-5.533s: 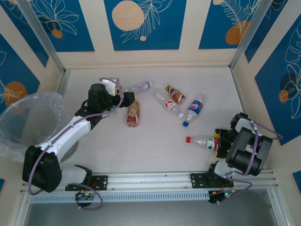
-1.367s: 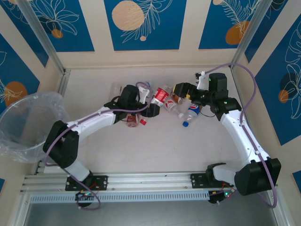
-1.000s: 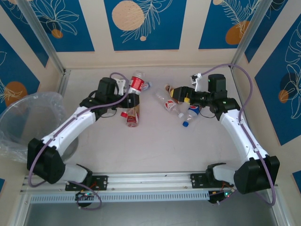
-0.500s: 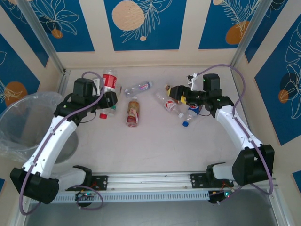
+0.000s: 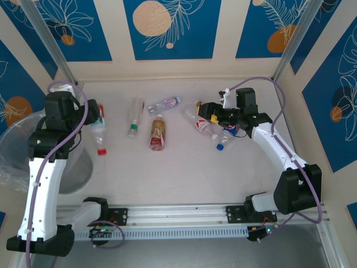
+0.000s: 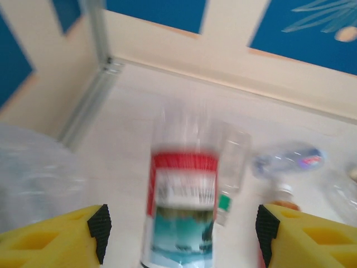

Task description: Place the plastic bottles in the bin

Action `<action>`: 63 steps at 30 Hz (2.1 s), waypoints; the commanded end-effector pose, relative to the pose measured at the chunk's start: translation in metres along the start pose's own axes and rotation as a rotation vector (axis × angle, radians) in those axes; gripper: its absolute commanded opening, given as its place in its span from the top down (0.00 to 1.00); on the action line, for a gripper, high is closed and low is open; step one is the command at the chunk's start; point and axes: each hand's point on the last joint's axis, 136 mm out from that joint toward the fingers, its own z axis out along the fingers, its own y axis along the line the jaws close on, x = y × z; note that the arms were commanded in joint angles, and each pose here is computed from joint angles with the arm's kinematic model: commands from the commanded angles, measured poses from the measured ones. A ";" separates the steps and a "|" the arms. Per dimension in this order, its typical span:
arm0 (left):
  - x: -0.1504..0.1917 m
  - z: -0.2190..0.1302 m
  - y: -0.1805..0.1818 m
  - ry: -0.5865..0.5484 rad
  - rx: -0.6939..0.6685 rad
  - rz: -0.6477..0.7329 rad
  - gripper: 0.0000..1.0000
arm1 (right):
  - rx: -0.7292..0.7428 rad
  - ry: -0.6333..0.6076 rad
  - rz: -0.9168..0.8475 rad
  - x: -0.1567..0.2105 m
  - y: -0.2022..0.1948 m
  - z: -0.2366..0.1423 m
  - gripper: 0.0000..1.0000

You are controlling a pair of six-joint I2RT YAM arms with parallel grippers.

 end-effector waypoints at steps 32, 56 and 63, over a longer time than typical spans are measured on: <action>0.151 0.202 -0.064 0.580 -0.040 0.051 0.02 | 0.159 -0.041 0.006 0.009 -0.027 -0.011 0.01; 0.224 0.292 -0.059 0.792 -0.003 0.066 0.40 | 0.188 -0.036 0.020 0.016 -0.030 -0.016 0.01; 0.161 0.236 -0.086 0.660 0.102 0.083 0.42 | 0.184 -0.041 0.016 0.014 -0.028 -0.016 0.01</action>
